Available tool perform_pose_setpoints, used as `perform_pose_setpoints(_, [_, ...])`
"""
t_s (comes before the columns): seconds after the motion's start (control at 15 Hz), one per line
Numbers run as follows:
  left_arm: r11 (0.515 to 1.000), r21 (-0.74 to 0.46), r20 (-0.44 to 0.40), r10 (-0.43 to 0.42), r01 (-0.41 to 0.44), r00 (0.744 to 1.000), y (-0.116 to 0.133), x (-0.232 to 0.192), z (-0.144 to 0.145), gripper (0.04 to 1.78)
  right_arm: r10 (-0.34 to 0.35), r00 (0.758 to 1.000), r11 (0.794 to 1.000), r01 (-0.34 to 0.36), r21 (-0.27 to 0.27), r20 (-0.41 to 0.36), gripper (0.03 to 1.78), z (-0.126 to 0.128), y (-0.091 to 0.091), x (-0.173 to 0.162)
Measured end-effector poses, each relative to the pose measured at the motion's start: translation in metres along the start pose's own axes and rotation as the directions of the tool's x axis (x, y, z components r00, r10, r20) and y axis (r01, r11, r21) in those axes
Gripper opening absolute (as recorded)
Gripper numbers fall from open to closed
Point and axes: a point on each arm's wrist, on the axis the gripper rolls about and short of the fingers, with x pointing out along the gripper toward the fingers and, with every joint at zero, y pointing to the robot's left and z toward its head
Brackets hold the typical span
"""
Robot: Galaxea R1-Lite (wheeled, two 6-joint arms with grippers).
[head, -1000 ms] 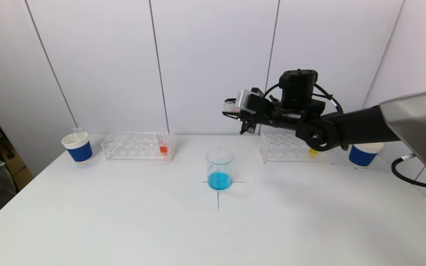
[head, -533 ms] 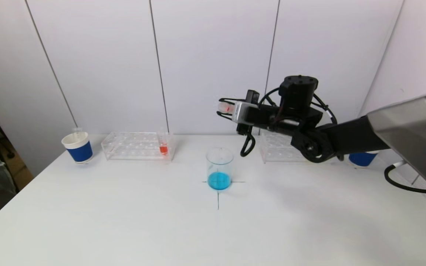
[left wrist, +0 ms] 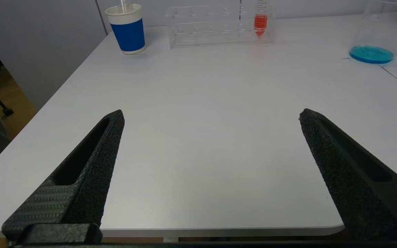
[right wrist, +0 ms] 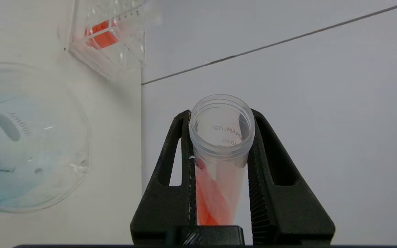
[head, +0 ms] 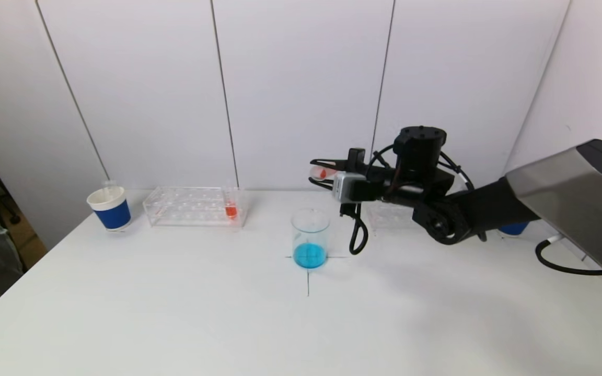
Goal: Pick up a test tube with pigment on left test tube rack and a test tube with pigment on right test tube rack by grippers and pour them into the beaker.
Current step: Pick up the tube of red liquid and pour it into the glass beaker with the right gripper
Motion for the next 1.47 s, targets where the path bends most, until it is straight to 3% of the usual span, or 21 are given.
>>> perform_pose_setpoints(0.4, [1.000,0.000,0.000,0.000,0.000,1.000,0.000,0.000,0.000,1.78,0.007,1.000,0.995,-0.007,-0.100,0.004,0.48,-0.002,0.009,-0.006])
perform_pose_setpoints(1.2, [1.000,0.000,0.000,0.000,0.000,1.000,0.000,0.000,0.000,1.78,-0.018,0.998,0.985,0.028,-0.170,0.060,0.48,-0.001,0.010,-0.007])
perform_pose_setpoints(1.47, [1.000,0.000,0.000,0.000,0.000,1.000,0.000,0.000,0.000,1.78,-0.026,0.997,0.974,0.042,-0.224,0.074,0.48,-0.003,0.016,-0.006])
